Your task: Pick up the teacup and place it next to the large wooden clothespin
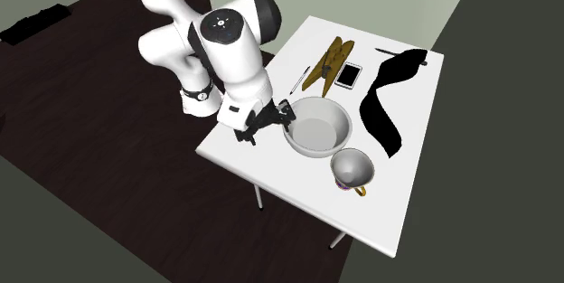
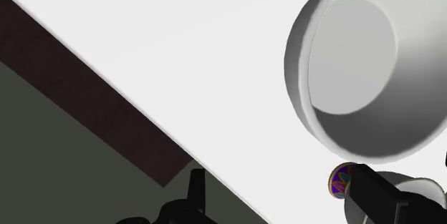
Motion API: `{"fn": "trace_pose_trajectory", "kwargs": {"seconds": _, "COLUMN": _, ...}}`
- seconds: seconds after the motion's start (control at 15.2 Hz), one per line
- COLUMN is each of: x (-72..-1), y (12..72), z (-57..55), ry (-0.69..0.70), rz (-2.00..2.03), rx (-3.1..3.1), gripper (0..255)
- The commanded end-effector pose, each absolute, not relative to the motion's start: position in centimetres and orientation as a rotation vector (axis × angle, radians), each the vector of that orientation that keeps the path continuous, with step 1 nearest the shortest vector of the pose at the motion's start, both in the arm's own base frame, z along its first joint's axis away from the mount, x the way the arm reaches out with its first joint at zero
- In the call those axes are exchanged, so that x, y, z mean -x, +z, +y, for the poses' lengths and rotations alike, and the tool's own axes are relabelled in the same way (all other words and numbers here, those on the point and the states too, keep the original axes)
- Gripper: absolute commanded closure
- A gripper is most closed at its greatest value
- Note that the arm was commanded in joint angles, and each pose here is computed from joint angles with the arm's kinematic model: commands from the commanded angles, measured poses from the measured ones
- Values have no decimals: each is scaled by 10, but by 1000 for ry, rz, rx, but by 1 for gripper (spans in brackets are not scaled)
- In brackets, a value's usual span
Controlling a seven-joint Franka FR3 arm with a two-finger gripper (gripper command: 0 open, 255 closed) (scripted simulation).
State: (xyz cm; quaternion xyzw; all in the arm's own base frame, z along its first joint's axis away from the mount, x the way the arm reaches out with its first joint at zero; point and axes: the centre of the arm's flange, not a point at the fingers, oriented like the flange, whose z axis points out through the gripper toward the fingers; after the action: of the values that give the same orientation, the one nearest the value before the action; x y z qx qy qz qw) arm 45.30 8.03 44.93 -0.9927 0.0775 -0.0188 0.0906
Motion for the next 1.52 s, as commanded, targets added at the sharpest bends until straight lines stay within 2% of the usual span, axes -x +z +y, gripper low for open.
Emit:
{"fn": "trace_pose_trajectory", "kwargs": {"seconds": 0.0, "x": -470, "y": 439, "z": 92, "ry": -79, "rz": 235, "rx": 2930, "gripper": 0}}
{"fn": "trace_pose_trajectory", "kwargs": {"seconds": 0.86, "x": -581, "y": 380, "z": 177, "ry": -199, "rz": 253, "rx": 2803, "gripper": 0}}
{"fn": "trace_pose_trajectory", "kwargs": {"seconds": 1.45, "x": -588, "y": 343, "z": 189, "ry": -199, "rz": 253, "rx": 2803, "gripper": 0}}
